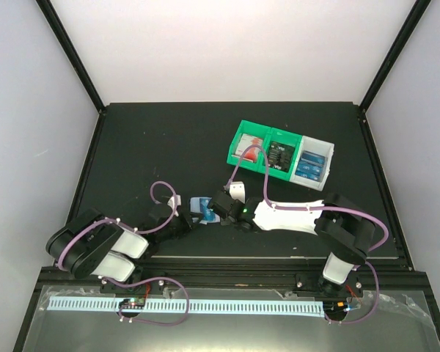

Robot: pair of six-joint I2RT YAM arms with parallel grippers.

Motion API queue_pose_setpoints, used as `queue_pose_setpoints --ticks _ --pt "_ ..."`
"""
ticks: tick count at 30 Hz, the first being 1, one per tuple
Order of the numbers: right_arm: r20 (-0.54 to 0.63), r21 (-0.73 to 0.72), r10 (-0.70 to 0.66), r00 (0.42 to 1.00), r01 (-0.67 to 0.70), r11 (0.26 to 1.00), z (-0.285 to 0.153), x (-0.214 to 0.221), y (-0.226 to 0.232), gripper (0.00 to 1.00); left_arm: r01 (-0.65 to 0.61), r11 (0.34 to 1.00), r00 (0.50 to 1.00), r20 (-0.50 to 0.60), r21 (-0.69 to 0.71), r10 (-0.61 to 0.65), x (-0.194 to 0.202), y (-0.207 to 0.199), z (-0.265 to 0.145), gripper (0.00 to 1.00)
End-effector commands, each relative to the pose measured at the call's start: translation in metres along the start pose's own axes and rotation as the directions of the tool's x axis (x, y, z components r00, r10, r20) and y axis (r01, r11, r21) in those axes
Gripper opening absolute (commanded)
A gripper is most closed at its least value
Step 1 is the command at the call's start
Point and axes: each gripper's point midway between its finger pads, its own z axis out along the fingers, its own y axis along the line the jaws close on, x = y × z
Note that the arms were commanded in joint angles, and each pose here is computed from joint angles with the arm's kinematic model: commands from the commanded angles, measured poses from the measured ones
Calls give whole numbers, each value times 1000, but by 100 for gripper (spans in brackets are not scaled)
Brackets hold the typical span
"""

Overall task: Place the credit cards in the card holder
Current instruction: Insert the credit card into the card holder.

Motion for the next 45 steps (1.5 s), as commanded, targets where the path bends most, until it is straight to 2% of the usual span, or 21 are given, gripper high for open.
queue_pose_setpoints --ticks 1,6,19,38,45 --pt "-23 19 15 1000 -14 1000 5 8 -8 1 27 1000 1000 12 10 -27 -1 -3 2 2" --pt "-20 20 15 1000 -15 1000 4 7 -8 1 41 998 998 42 -41 -39 -4 7 -3 1" --pt "-21 22 16 1000 -15 1000 4 7 -9 1 94 993 995 32 -72 -92 1 12 -3 1" --pt "-32 10 13 999 -12 1000 6 10 -7 1 61 998 996 -60 -34 -63 13 -2 17 1" --pt "-29 9 15 999 -15 1000 4 10 -8 1 13 999 993 -115 -29 -16 20 -9 28 6"
